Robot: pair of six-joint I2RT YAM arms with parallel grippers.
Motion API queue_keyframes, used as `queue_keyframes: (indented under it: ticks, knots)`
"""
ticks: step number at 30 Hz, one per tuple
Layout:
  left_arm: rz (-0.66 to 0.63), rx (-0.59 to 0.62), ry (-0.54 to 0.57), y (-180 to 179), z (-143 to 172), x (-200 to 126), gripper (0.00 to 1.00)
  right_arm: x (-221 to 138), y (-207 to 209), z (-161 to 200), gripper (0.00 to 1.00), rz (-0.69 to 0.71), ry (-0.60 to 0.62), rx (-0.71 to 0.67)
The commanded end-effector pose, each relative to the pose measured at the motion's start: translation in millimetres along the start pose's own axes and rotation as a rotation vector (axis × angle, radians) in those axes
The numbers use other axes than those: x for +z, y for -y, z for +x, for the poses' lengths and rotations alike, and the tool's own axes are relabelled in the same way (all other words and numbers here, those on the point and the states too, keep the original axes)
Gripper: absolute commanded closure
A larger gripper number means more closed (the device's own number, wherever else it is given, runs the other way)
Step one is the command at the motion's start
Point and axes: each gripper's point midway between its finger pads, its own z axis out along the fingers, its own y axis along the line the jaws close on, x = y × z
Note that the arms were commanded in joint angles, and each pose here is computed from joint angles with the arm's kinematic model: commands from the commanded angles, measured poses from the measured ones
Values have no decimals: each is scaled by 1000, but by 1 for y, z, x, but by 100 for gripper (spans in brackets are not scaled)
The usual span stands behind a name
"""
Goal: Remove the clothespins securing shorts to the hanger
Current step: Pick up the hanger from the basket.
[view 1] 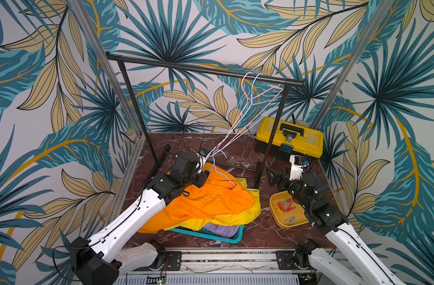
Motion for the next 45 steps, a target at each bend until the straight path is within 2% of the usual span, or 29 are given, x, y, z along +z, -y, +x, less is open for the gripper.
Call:
queue_keyframes:
  ticks: [1,4,7,11,19,23,28,34,42,45]
  knots:
    - [-31,103,61,3,-12,-7,28,-2,5,3,1,15,15,-8]
    - [-51,149,78,4,-14,-6,15,-2,5,4,0,13,18,-8]
    - [-51,173,72,5,-12,1,14,-3,6,3,1,15,19,-14]
    - [-48,198,62,8,-4,13,36,-5,9,3,0,25,21,-26]
    - [-66,251,187,9,-12,12,59,-12,13,-1,1,41,44,-43]
    - [-69,273,213,9,-16,10,86,-14,14,-3,1,45,54,-41]
    - [-58,285,218,11,-14,8,99,-15,14,-2,1,45,57,-44]
    - [-66,278,264,8,-17,-10,100,-15,14,-3,1,45,62,-40]
    - [-68,238,403,3,-30,-54,100,-13,13,-3,1,36,63,-29]
    - [-80,230,414,1,-29,-59,100,-13,12,-3,1,29,64,-22]
